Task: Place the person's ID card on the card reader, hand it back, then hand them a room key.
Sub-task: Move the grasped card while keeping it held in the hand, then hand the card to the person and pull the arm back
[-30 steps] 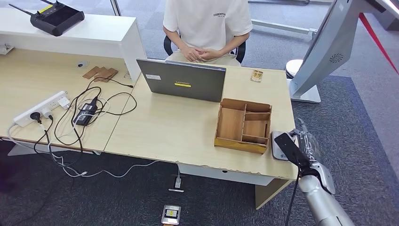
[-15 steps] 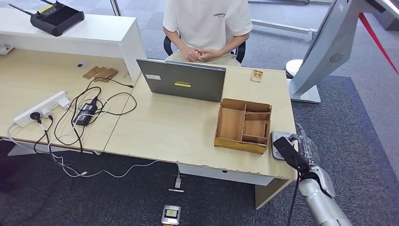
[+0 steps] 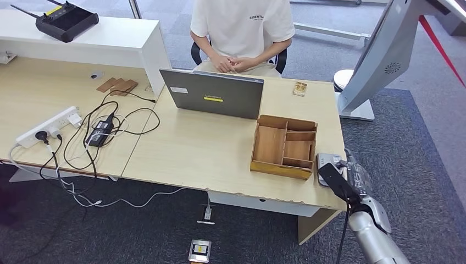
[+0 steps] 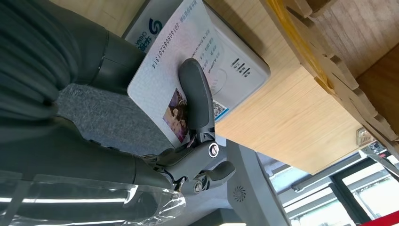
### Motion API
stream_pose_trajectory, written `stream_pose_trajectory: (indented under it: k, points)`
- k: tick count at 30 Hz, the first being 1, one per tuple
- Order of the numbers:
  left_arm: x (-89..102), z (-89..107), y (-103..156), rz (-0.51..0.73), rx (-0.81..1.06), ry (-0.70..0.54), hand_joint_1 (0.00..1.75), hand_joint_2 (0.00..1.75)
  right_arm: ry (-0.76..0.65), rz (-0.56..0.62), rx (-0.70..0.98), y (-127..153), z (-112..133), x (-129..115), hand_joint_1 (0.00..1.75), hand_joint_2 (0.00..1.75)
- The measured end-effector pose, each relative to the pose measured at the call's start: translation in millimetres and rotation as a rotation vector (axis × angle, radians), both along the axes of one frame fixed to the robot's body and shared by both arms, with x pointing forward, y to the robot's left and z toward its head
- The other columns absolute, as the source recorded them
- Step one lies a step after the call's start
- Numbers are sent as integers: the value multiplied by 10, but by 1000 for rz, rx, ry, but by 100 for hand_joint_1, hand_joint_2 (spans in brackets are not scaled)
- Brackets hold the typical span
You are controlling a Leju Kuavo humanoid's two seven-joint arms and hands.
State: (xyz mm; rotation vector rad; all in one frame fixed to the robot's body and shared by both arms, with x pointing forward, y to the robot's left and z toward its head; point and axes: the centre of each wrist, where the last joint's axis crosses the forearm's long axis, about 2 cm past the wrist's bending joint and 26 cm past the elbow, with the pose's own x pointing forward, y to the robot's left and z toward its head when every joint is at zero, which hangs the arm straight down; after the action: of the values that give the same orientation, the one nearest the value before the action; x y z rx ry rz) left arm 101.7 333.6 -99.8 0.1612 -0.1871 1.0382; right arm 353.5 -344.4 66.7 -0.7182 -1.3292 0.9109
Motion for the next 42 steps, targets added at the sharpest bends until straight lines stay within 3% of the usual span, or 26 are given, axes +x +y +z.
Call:
stream_pose_trajectory:
  k: [17,23,27,33,42]
  points:
    - [-1,0,0,9,-3,3,0,0,14,1,0,9,-30,-16,175,175]
    - [-4,0,-2,24,-2,13,0,0,-52,-15,43,79,25,33,175,175]
    - [-4,-1,-9,27,-2,16,0,0,-128,-27,91,176,194,165,175,175]
    - [-8,-2,-13,42,-5,17,0,0,-249,-29,155,301,659,455,175,175]
    - [14,2,-23,44,-20,23,0,0,-375,49,120,479,1213,740,175,175]
